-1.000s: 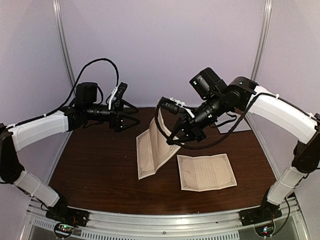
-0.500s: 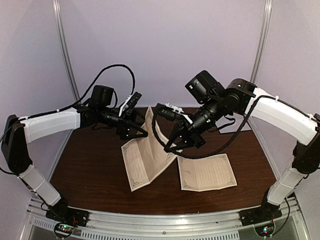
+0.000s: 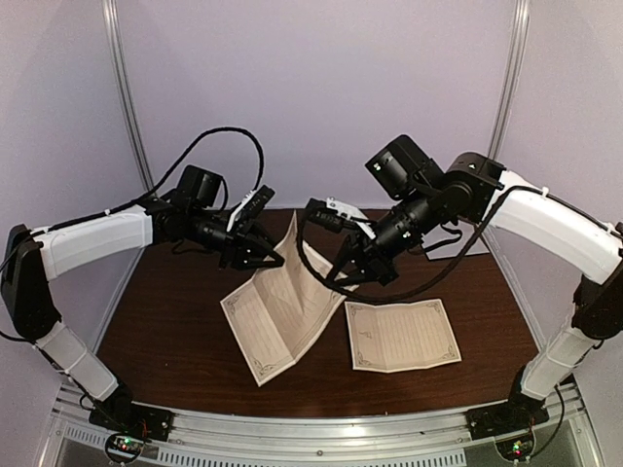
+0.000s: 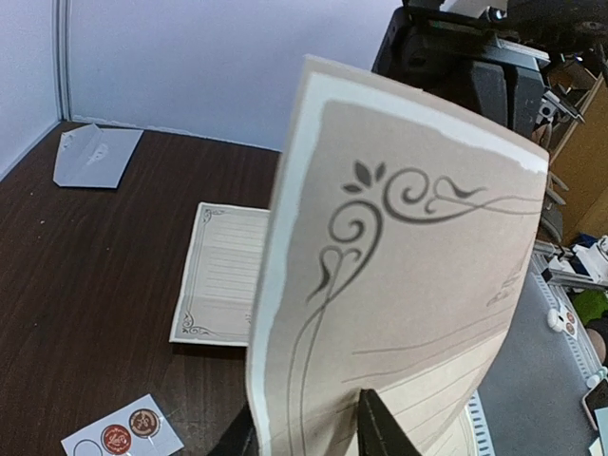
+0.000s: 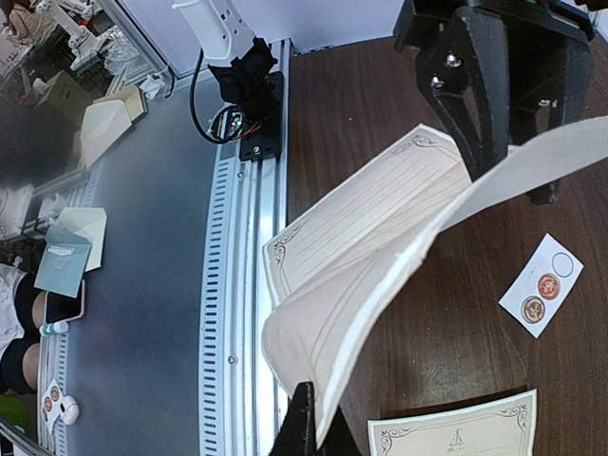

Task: Place the letter into the envelope and seal it

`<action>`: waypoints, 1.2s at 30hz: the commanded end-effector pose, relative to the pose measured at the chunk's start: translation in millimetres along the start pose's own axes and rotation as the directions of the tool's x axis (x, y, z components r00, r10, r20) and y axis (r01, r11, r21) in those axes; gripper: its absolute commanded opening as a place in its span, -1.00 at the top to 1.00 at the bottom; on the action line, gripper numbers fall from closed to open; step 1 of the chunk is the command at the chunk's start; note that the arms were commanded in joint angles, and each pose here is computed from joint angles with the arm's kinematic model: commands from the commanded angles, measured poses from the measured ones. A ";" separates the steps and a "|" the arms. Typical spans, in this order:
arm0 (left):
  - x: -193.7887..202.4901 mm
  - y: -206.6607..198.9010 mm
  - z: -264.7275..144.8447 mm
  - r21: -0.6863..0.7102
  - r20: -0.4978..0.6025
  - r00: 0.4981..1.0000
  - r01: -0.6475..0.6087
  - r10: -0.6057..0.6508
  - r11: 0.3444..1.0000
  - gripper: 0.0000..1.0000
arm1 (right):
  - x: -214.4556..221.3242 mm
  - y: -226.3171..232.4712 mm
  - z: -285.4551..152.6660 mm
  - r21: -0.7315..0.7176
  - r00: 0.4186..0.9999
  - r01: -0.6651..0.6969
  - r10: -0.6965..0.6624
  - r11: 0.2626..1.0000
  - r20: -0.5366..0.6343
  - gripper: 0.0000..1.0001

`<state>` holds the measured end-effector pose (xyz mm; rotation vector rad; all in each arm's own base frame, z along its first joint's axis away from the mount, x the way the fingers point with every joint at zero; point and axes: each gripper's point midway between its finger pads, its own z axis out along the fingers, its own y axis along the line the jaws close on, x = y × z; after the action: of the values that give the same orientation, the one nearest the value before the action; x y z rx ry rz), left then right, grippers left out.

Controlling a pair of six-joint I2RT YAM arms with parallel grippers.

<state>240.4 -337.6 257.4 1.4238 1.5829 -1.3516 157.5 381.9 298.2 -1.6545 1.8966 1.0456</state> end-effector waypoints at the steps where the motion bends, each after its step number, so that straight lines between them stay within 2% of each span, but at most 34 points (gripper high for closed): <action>1: -15.0 -5.7 -9.5 -0.040 -0.006 0.997 -0.071 0.071 0.997 0.44 | -5.4 -13.6 -21.5 0.132 0.999 -0.018 0.012 0.991 0.043 1.00; 4: -14.3 -2.0 -11.1 -0.068 -0.020 0.997 -0.075 0.074 0.995 0.47 | -1.8 -27.6 -27.9 0.194 0.998 -0.049 0.040 0.980 0.047 1.00; 14: -9.5 7.9 -10.8 -0.108 -0.041 0.997 -0.068 0.064 0.992 0.97 | 14.6 -61.4 -40.1 0.323 0.992 -0.126 0.119 0.938 0.042 1.00; 20: -14.3 17.7 -20.7 -0.185 -0.048 0.995 -0.090 0.082 0.979 1.00 | 21.3 -81.2 -53.1 0.432 0.988 -0.153 0.150 0.889 0.042 1.00; 21: -16.3 18.3 -23.1 -0.195 -0.042 0.995 -0.095 0.088 0.976 1.00 | 21.5 -83.6 -56.1 0.443 0.987 -0.159 0.153 0.882 0.049 0.91; 22: -18.9 18.5 -25.4 -0.204 -0.032 0.995 -0.098 0.094 0.974 1.00 | 21.4 -85.5 -58.6 0.450 0.986 -0.166 0.157 0.878 0.059 0.73; 25: -25.9 17.5 -30.8 -0.224 -0.004 0.994 -0.107 0.109 0.969 1.00 | 13.3 -89.8 -69.4 0.457 0.980 -0.193 0.150 0.868 0.130 -0.22; 26: -28.3 15.5 -31.9 -0.224 0.005 0.993 -0.112 0.116 0.968 1.00 | 9.9 -90.5 -73.2 0.456 0.976 -0.206 0.147 0.866 0.162 -0.46; 27: -31.2 13.2 -33.4 -0.224 0.015 0.992 -0.118 0.125 0.967 1.00 | 8.2 -91.3 -75.4 0.456 0.971 -0.218 0.146 0.863 0.188 -0.60; 30: -41.7 5.6 -38.3 -0.225 0.052 0.987 -0.137 0.152 0.965 1.00 | -0.6 -95.4 -83.1 0.460 0.941 -0.266 0.124 0.847 0.315 -0.90; 33: -51.8 -6.1 -43.2 -0.212 0.094 0.979 -0.158 0.182 0.964 1.00 | -13.1 -92.3 -81.7 0.396 0.874 -0.303 0.087 0.867 0.478 -0.98; 36: -60.4 -16.4 -48.3 -0.207 0.127 0.970 -0.177 0.206 0.962 1.00 | -18.0 -89.9 -80.7 0.338 0.803 -0.326 0.069 0.883 0.593 -1.00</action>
<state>255.0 -313.7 301.5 1.3167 1.5231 -1.1107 251.8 315.6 300.2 -0.9613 1.9567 0.7851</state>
